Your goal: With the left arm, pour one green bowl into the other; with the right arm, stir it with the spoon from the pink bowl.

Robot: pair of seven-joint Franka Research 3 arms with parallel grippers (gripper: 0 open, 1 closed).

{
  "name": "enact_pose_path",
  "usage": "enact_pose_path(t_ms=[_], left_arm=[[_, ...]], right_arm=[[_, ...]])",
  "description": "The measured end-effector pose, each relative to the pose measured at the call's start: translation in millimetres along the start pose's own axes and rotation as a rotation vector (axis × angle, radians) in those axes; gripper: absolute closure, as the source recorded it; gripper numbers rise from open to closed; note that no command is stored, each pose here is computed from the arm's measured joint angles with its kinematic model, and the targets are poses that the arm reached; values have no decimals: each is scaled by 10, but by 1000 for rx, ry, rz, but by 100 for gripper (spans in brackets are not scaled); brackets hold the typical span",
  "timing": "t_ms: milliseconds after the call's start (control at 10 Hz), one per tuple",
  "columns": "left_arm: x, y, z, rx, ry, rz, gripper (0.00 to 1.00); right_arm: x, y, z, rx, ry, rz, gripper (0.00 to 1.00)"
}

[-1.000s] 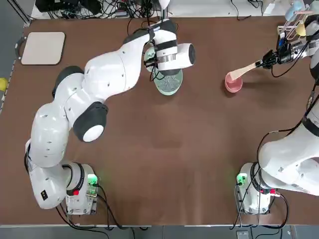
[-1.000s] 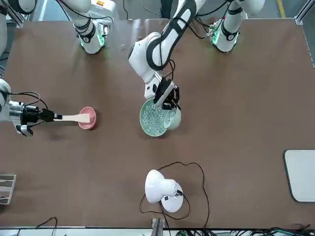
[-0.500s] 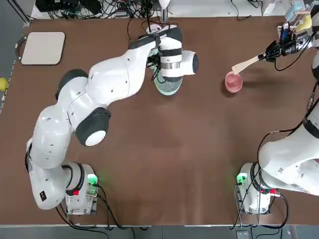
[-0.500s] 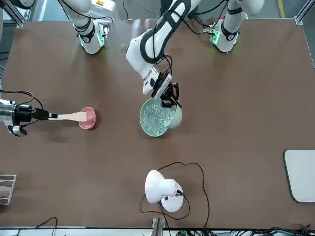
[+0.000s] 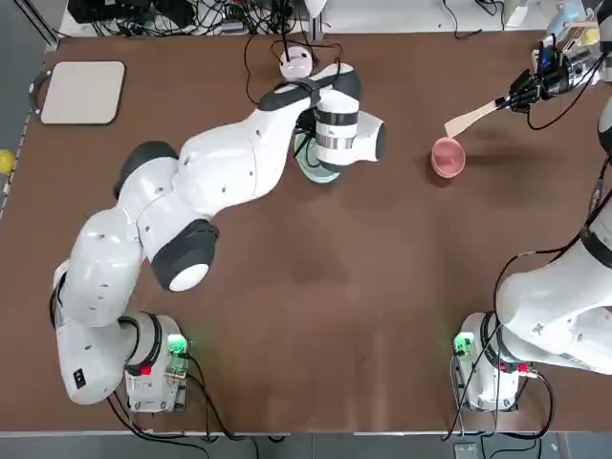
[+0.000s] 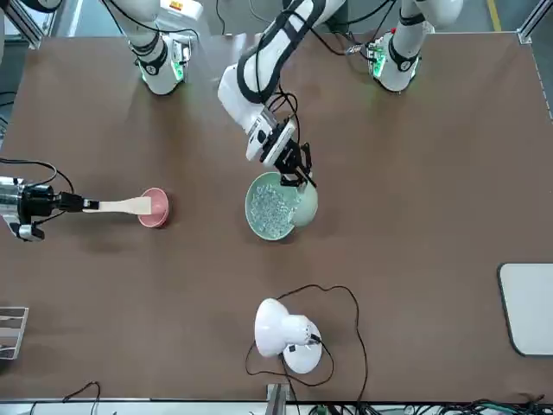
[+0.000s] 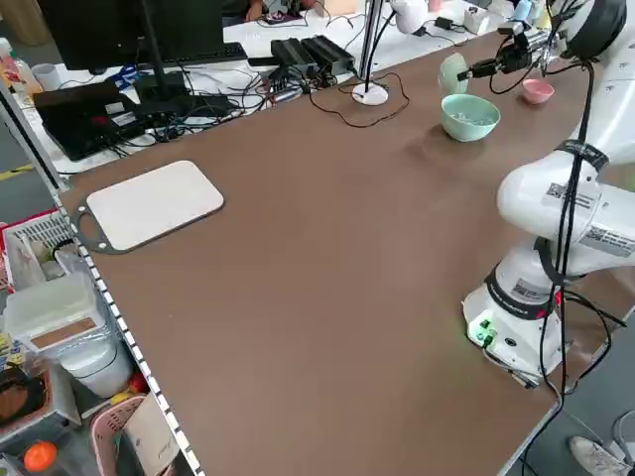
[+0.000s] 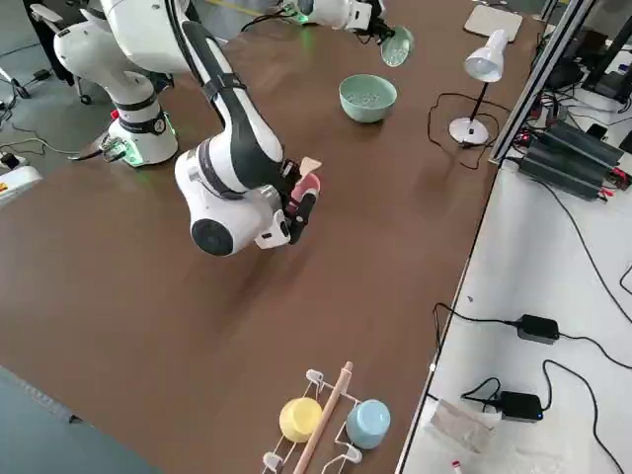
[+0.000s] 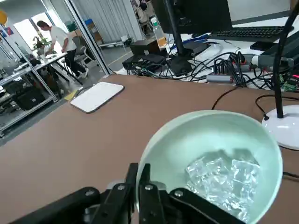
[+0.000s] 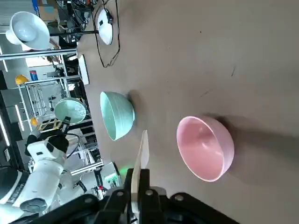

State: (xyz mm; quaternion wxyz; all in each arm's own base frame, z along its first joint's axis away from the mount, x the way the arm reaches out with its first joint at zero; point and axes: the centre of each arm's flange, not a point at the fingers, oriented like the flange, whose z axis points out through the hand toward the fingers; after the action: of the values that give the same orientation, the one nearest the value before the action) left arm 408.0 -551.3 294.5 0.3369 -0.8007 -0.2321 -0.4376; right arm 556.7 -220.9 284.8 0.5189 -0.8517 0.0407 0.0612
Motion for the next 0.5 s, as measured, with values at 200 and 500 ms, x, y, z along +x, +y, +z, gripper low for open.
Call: enact_pose_path(t_ms=[200,500], left_arm=[[-220,58,35,16,50,-3,96],[-194,37,-74,19,87,-16,96]], right_arm=[[8,-13,15,-1,-3,7,94],[19,-62,7,-5,-2,15,94]])
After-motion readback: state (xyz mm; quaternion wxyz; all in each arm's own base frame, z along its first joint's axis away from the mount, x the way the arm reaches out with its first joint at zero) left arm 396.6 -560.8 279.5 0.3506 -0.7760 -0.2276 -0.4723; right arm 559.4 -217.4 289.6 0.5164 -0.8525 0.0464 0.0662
